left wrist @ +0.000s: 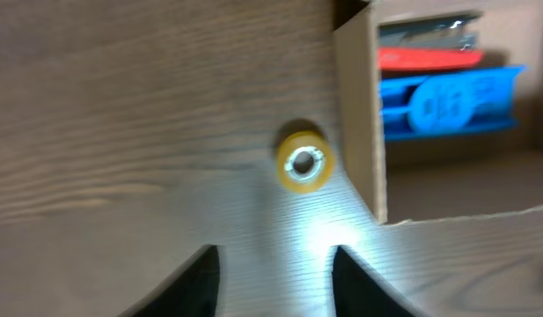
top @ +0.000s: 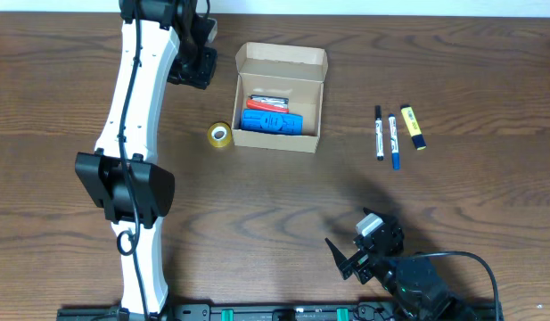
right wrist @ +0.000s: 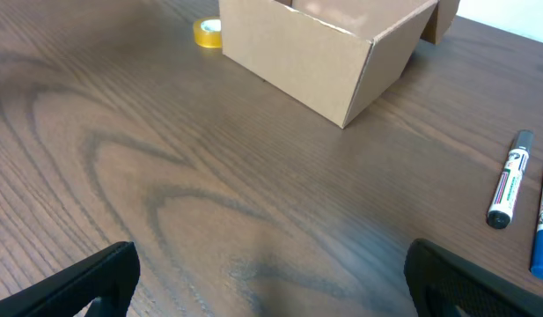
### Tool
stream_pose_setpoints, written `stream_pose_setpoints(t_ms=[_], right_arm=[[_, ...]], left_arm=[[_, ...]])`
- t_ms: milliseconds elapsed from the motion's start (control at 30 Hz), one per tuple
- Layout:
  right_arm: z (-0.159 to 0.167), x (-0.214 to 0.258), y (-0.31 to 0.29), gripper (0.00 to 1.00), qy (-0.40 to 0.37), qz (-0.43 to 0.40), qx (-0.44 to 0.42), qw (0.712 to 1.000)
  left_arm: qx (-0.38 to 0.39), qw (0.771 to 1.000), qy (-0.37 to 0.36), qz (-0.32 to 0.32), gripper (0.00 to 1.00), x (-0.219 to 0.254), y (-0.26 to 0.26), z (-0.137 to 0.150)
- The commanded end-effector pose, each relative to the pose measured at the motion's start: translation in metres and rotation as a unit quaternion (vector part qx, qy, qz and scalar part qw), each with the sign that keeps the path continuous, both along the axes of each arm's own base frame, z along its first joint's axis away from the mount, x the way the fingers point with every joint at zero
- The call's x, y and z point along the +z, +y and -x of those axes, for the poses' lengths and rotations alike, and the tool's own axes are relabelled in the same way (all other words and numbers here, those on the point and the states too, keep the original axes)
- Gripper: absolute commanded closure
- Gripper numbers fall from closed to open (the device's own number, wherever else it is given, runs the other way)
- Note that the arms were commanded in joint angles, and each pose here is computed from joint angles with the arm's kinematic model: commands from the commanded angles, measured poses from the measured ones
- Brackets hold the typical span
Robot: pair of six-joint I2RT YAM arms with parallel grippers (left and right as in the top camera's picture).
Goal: Pack container
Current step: 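Move the left gripper to the yellow tape roll and grasp it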
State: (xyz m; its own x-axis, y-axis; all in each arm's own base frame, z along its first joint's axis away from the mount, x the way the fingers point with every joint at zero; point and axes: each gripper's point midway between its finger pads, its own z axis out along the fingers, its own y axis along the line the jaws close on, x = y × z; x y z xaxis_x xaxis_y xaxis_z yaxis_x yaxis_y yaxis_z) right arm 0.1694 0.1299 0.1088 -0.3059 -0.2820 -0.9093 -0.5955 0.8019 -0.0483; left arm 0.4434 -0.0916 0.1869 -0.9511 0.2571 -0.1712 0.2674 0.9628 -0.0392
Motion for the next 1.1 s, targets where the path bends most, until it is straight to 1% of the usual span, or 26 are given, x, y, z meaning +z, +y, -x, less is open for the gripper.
stream_pose_setpoints(t_ms=[0, 67, 100, 133, 233, 400, 467, 533, 700, 767, 833, 900, 1067], right_arm=[[0.002, 0.0, 0.002, 0.01, -0.005, 0.005, 0.009, 1.0], [0.002, 0.0, 0.002, 0.01, -0.005, 0.005, 0.009, 1.0], [0.002, 0.0, 0.002, 0.01, -0.005, 0.005, 0.009, 1.0], [0.002, 0.0, 0.002, 0.01, -0.005, 0.005, 0.009, 1.0], [0.002, 0.0, 0.002, 0.01, -0.005, 0.005, 0.009, 1.0], [0.002, 0.0, 0.002, 0.01, -0.005, 0.005, 0.009, 1.0], [0.002, 0.0, 0.002, 0.01, -0.005, 0.005, 0.009, 1.0], [0.002, 0.0, 0.002, 0.01, -0.005, 0.005, 0.009, 1.0], [0.002, 0.0, 0.002, 0.01, -0.005, 0.005, 0.009, 1.0], [0.002, 0.0, 0.002, 0.01, -0.005, 0.005, 0.009, 1.0], [0.002, 0.0, 0.002, 0.01, -0.005, 0.005, 0.009, 1.0], [0.002, 0.0, 0.002, 0.01, -0.005, 0.005, 0.009, 1.0], [0.002, 0.0, 0.002, 0.01, -0.005, 0.005, 0.009, 1.0]], left_arm=[[0.011, 0.999, -0.001, 0.03, 0.17, 0.017, -0.007, 0.01], [0.027, 0.999, 0.013, 0.011, 0.12, 0.012, 0.001, 0.015], [0.035, 0.999, 0.017, 0.009, 0.05, 0.01, 0.003, 0.016], [0.038, 0.999, 0.022, 0.009, 0.05, 0.008, 0.004, 0.017], [0.04, 0.999, 0.028, 0.002, 0.05, 0.003, 0.006, 0.018], [0.055, 0.997, 0.021, -0.042, 0.05, -0.002, 0.025, 0.014], [0.05, 0.997, 0.025, -0.046, 0.05, -0.005, 0.033, 0.014], [0.047, 0.998, 0.032, -0.034, 0.05, -0.008, 0.042, 0.014], [0.05, 0.998, 0.026, 0.027, 0.05, -0.018, 0.057, 0.001], [0.046, 0.998, 0.025, 0.025, 0.05, -0.024, 0.061, -0.001], [0.043, 0.999, 0.032, 0.01, 0.05, -0.035, 0.065, 0.0], [0.037, 0.998, 0.046, -0.003, 0.05, -0.054, 0.068, 0.003], [0.037, 0.997, 0.061, 0.001, 0.05, -0.088, 0.068, 0.005]])
